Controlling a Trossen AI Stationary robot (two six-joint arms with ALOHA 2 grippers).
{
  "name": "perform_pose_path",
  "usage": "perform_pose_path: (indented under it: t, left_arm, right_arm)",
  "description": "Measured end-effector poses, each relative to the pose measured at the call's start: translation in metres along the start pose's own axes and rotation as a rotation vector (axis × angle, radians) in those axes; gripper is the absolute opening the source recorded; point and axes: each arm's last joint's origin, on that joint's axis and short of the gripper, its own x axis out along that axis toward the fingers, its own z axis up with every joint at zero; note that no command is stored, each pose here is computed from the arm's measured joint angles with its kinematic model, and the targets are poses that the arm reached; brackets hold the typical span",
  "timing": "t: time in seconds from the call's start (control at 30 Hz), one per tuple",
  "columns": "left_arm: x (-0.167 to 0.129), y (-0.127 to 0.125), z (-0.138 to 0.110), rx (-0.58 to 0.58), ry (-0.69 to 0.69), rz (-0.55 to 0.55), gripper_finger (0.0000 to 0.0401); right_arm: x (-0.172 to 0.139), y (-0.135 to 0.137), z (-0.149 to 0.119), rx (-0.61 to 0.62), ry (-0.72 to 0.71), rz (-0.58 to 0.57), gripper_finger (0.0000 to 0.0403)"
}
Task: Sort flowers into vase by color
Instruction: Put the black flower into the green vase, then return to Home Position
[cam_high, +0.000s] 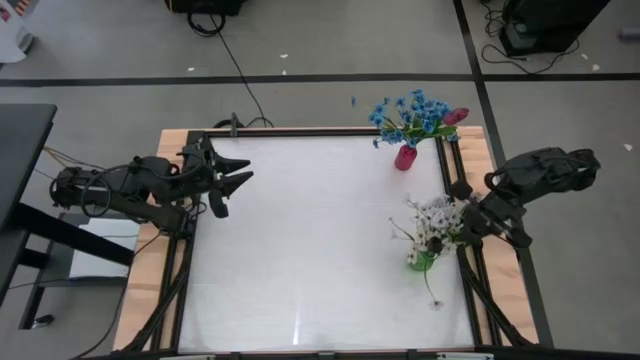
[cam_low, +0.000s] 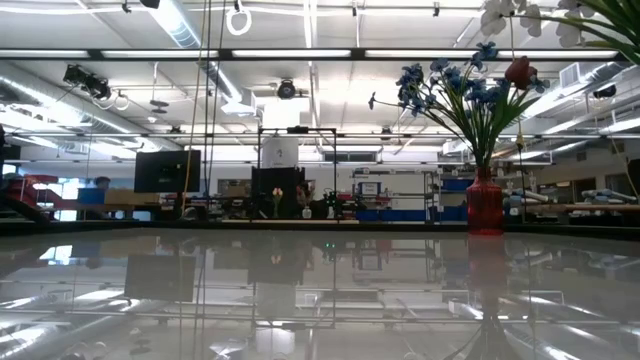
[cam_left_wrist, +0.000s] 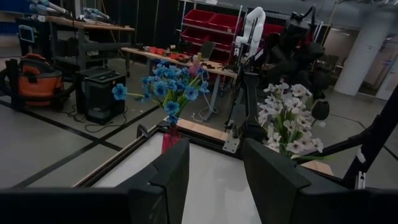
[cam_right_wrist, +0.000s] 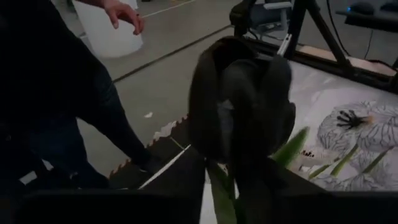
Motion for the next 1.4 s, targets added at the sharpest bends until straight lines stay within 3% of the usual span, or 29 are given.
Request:
perform_pose_path:
  t: [0.43,0.63,0.83,1.2,1.4]
  left_arm:
    - [0.000,0.000,0.000,0.000,0.000,0.000,0.0156]
    - [0.000,0.000,0.000,0.000,0.000,0.000,0.0156]
    - [0.000,0.000,0.000,0.000,0.000,0.000,0.0156]
    - [0.000,0.000,0.000,0.000,0.000,0.000,0.0156]
    - [0.000,0.000,0.000,0.000,0.000,0.000,0.0156]
  right_arm:
    - [-0.017,0.010,0.008,0.260,0.010,0.098,0.0232]
    - [-0.020,0.012,0.012,0.339,0.017,0.115,0.0253]
    - [-0.010,0.009,0.004,0.366,0.159,0.127,0.0254]
    - [-0.057,0.025,0.052,0.215,-0.145,0.104,0.0253]
    - [-0.078,0.025,0.075,0.140,-0.370,-0.127,0.0242]
